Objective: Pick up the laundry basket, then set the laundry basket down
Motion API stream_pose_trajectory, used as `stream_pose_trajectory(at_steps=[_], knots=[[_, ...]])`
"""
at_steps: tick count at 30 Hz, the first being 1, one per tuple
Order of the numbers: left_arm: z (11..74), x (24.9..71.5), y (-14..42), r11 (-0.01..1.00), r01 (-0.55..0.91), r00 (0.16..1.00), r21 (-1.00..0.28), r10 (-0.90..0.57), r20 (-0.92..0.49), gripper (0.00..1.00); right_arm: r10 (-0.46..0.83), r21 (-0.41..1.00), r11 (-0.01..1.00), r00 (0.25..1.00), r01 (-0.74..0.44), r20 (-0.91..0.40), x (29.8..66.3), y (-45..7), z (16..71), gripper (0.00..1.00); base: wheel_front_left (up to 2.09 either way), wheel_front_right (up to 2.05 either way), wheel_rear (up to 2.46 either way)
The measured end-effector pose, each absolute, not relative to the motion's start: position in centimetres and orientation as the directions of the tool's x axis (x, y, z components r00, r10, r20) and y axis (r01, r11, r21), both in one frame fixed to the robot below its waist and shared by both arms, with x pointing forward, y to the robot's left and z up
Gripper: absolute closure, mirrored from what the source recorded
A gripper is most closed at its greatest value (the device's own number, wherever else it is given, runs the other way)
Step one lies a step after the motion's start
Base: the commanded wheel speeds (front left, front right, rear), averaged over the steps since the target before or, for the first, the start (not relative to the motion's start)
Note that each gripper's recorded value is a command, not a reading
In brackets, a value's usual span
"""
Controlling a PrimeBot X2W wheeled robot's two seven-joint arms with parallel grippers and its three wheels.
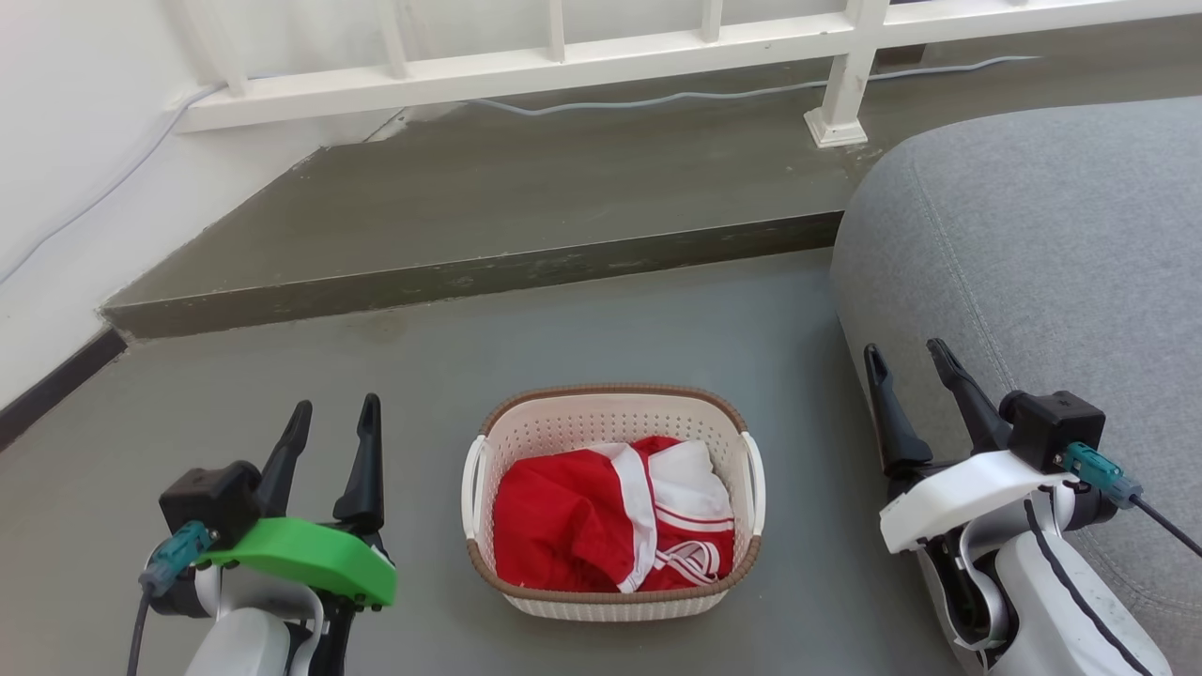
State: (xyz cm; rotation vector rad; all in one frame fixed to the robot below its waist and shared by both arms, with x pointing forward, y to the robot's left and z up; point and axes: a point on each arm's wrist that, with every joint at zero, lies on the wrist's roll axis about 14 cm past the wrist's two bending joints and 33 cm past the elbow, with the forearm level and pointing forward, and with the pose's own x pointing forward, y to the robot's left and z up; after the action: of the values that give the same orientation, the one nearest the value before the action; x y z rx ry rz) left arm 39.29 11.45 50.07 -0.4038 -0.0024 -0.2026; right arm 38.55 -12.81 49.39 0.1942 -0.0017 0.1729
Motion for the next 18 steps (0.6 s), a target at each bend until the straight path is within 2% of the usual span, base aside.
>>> stream_pose_trajectory(at_steps=[10,11,18], knots=[[49.8,39.2,11.2,0.897,0.202,0.978,-0.394,-0.205,0.037,0.0,0.166,0.193,0.967,0.986,-0.166,0.018,38.6,-13.0,49.4,0.0,0.0,0.0,0.0],[49.7,39.2,11.1,0.896,0.205,0.978,-0.395,-0.208,0.035,1.0,0.166,0.193,0.967,0.986,-0.166,0.015,38.5,-13.0,49.2,1.0,0.0,0.0,0.0],[46.5,37.7,10.9,0.894,0.161,0.977,-0.418,-0.206,-0.064,1.0,0.163,0.221,0.965,0.982,-0.138,-0.098,36.4,-12.6,45.5,1.0,0.0,0.0,0.0]])
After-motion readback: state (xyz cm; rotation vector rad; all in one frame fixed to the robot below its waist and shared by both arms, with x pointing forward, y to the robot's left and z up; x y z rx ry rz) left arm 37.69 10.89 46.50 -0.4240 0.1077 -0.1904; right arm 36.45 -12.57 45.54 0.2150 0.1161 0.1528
